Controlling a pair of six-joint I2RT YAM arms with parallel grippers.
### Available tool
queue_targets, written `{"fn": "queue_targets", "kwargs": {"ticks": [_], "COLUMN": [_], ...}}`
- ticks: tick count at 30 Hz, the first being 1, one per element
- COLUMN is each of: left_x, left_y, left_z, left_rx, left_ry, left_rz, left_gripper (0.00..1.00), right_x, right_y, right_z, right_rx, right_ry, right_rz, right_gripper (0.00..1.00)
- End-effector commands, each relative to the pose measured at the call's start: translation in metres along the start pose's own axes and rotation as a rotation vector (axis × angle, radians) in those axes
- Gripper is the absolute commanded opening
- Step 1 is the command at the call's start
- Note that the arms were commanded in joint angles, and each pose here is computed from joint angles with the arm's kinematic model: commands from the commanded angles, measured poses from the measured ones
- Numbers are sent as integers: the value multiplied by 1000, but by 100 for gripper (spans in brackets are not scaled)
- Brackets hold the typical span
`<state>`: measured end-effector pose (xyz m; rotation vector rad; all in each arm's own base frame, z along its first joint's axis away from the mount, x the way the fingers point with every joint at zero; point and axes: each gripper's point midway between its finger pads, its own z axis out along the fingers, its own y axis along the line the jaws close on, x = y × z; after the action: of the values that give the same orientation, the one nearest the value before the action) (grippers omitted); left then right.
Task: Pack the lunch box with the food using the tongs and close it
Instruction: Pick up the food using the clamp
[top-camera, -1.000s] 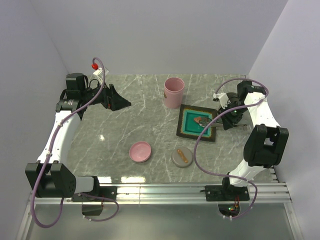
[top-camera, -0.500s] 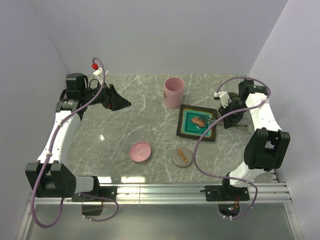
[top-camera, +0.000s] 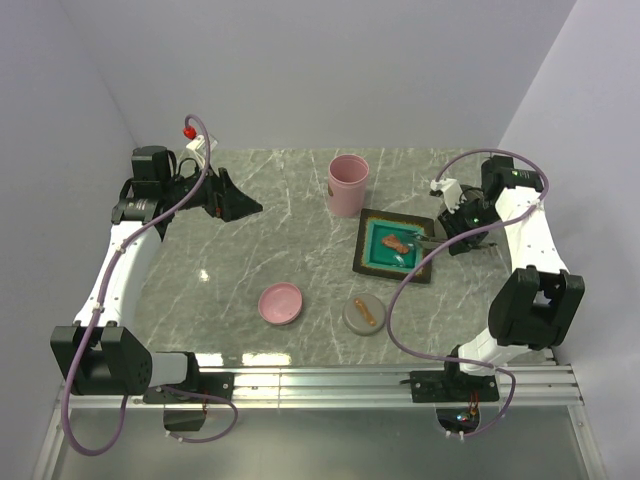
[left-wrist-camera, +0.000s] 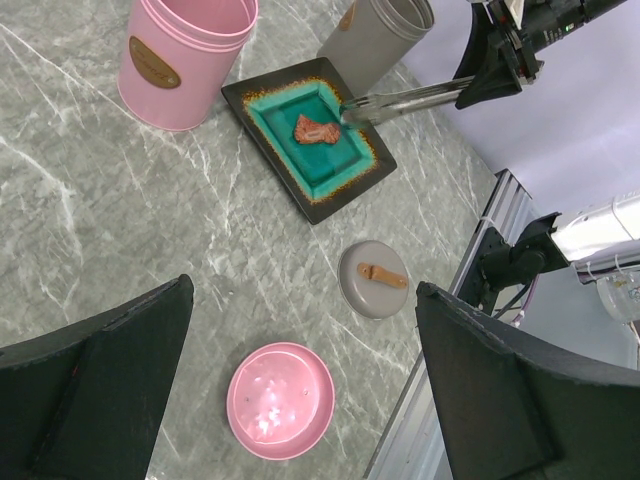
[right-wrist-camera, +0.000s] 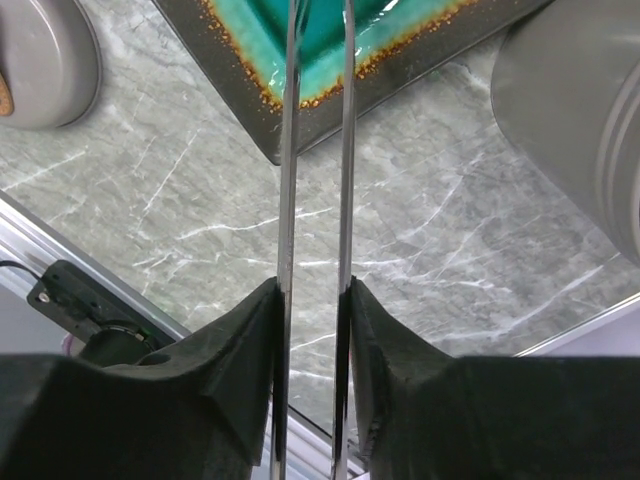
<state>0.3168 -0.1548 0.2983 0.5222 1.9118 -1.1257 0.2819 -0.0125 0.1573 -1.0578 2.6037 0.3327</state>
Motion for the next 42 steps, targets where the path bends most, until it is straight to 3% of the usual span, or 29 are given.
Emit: {"fn": "queue_targets", "kwargs": {"ticks": [1,5,14,42], "left_x": [-12,-12,-12,-10], "left_y": [-13,-12,-11,-12], "left_z": [-6,-6,-4,-6], "left_rx": [29,26,30,27], "left_ry": [-28,-27,-27,-28], "left_rz": [55,56,50,60], "left_gripper": [99,99,99,99], "right_x": [-8,-8,-5,-13], "right_y": [-8,-9,-10,-2], "right_z": [-8,-3,6,18], "right_rx": [30,23,49,97], "right_ry": [-24,-21,-23,20], "right_rz": [-1,12,16,-28], "right_gripper": [43,50,51,47]}}
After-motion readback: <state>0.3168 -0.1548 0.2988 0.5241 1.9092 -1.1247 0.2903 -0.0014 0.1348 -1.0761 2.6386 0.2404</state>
